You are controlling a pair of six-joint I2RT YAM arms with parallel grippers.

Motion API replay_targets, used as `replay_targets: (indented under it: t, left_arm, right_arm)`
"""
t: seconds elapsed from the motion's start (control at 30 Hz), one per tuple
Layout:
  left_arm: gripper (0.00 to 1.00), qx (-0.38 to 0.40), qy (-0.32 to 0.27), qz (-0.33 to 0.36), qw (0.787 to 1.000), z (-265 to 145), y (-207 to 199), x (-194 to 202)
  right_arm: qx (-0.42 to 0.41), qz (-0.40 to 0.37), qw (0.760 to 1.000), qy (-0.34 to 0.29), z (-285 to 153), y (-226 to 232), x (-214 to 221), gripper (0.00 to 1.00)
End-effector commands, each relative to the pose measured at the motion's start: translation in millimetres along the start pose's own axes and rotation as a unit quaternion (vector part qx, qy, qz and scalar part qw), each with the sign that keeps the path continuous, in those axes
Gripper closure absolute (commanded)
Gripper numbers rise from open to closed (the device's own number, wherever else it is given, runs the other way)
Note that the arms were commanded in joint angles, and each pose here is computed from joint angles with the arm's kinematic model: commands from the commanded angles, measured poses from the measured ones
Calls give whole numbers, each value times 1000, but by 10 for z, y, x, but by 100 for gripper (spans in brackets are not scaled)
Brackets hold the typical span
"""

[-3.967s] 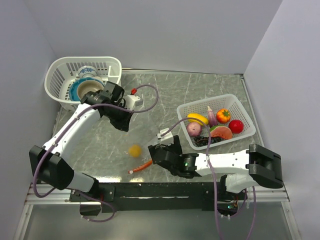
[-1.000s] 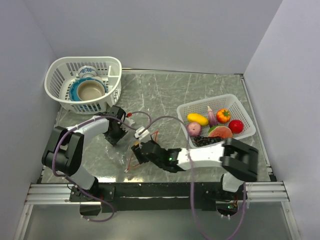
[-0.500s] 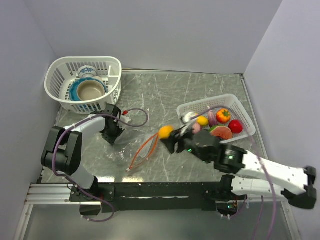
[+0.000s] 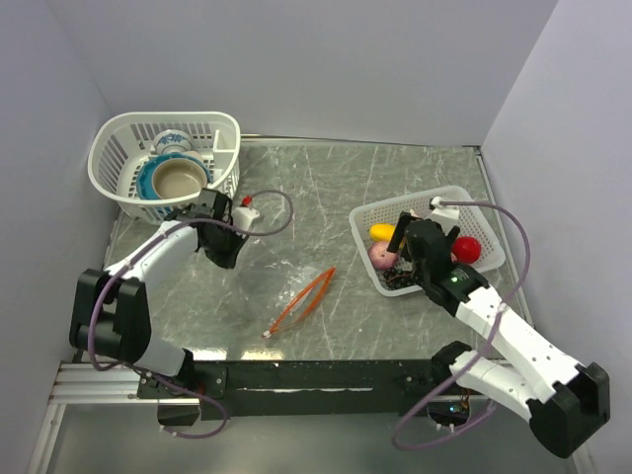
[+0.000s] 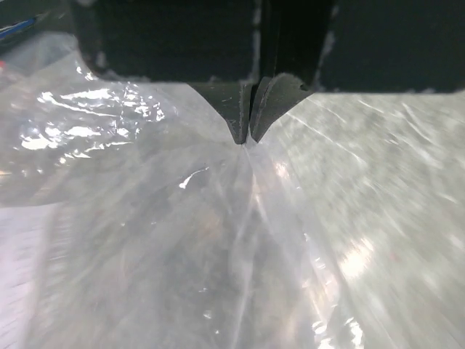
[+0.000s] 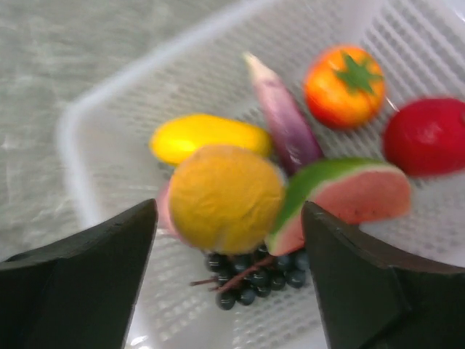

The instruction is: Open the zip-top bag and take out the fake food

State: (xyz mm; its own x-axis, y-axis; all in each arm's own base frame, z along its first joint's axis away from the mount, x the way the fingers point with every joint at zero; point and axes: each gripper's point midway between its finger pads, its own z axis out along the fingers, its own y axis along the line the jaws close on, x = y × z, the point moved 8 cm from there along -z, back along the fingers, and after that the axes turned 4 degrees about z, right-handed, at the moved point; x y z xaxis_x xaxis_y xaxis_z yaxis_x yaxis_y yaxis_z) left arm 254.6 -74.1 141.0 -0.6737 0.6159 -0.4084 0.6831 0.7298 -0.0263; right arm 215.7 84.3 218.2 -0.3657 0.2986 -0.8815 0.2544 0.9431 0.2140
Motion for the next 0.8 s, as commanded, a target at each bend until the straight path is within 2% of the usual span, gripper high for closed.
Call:
replay_targets:
  t: [0.0, 0.03, 0.1, 0.13, 0.37, 0.5, 0.77]
  left_arm:
    - [97, 20, -106, -1, 994, -376, -71, -320]
    - [84, 17, -118, -3, 993, -410, -65, -341]
    - [48, 10, -146, -3, 989, -498, -84, -380]
    - [1, 9, -156, -8, 988, -533, -97, -393]
    - [3, -58, -229, -9, 972, -840, -44, -410]
    - [3, -79, -265, -51, 960, -1020, 96, -422]
    - [3, -96, -310, -143, 935, -1290, 576, -148]
  right_arm:
    - [22, 62, 998, -5, 119, -77, -54, 0]
    - [20, 65, 998, -5, 120, -67, -59, 0]
    - [13, 67, 998, -7, 115, -52, -82, 0]
    - [12, 66, 998, -8, 106, -51, -96, 0]
    - [28, 55, 998, -22, 12, -80, -267, 0]
    - [35, 65, 997, -14, -18, -54, -331, 0]
    - [26, 65, 997, -29, -136, -51, -505, 0]
